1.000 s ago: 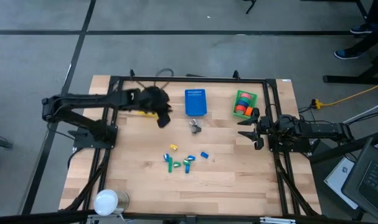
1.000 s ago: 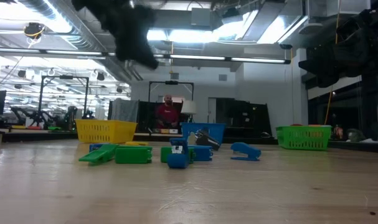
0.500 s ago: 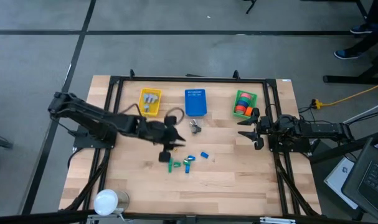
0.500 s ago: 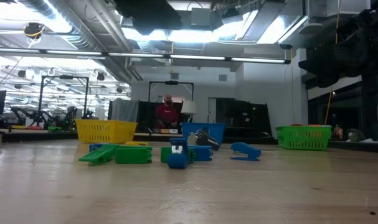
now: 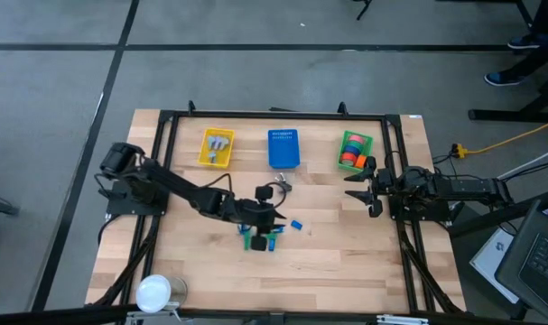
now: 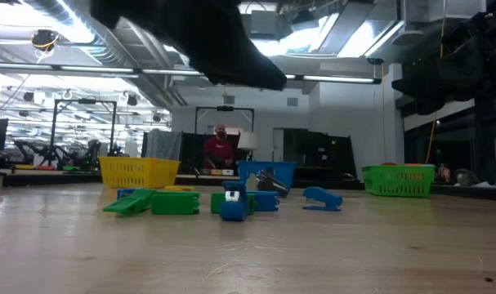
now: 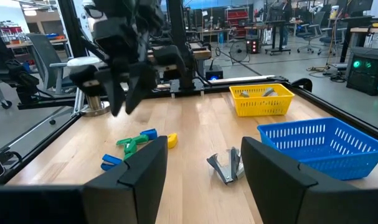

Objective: Pick and place Stapler, Stapler remover, tape
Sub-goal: Put the black staple remover into the yellow basket

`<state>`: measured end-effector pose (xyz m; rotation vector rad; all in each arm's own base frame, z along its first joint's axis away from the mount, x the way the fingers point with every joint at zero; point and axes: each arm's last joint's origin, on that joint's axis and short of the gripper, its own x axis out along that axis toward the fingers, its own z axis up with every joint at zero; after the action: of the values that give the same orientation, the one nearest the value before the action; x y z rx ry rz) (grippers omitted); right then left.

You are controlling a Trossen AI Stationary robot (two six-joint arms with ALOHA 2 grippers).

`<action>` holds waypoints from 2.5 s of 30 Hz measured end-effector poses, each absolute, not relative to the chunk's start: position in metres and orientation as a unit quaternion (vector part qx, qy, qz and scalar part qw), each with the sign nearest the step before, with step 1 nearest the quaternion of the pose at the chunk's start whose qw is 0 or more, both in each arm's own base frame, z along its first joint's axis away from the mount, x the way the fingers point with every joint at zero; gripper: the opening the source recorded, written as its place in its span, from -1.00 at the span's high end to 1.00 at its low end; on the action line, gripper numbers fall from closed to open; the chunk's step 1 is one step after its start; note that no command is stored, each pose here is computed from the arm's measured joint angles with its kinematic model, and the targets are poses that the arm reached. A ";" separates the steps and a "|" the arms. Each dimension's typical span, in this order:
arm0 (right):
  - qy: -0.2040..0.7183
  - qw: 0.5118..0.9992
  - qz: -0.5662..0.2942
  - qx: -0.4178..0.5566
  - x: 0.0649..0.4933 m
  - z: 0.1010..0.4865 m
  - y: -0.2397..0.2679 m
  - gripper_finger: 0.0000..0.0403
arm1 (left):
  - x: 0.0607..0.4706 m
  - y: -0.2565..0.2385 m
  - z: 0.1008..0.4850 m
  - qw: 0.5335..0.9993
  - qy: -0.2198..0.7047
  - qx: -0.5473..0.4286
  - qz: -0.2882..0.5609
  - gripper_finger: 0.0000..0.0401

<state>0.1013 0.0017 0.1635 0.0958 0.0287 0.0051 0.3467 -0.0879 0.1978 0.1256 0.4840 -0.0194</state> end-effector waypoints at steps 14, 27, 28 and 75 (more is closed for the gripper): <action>0.015 0.999 0.002 0.048 0.101 0.163 0.002 -0.04 | 0.362 -0.056 0.170 0.954 0.266 0.108 0.082 0.54; 0.014 0.999 0.002 0.048 0.101 0.164 0.002 -0.04 | 0.361 -0.039 0.167 0.944 0.293 0.124 0.083 0.56; 0.014 0.999 0.003 0.048 0.101 0.164 0.002 -0.04 | 0.361 -0.039 0.166 0.944 0.294 0.126 0.084 0.56; 0.014 0.999 0.003 0.048 0.101 0.164 0.002 -0.05 | 0.377 -0.022 0.119 0.895 0.385 0.173 0.144 0.20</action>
<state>0.1013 0.0018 0.1637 0.0961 0.0282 0.0050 0.3767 -0.0221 0.1191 0.3585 0.7985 0.2977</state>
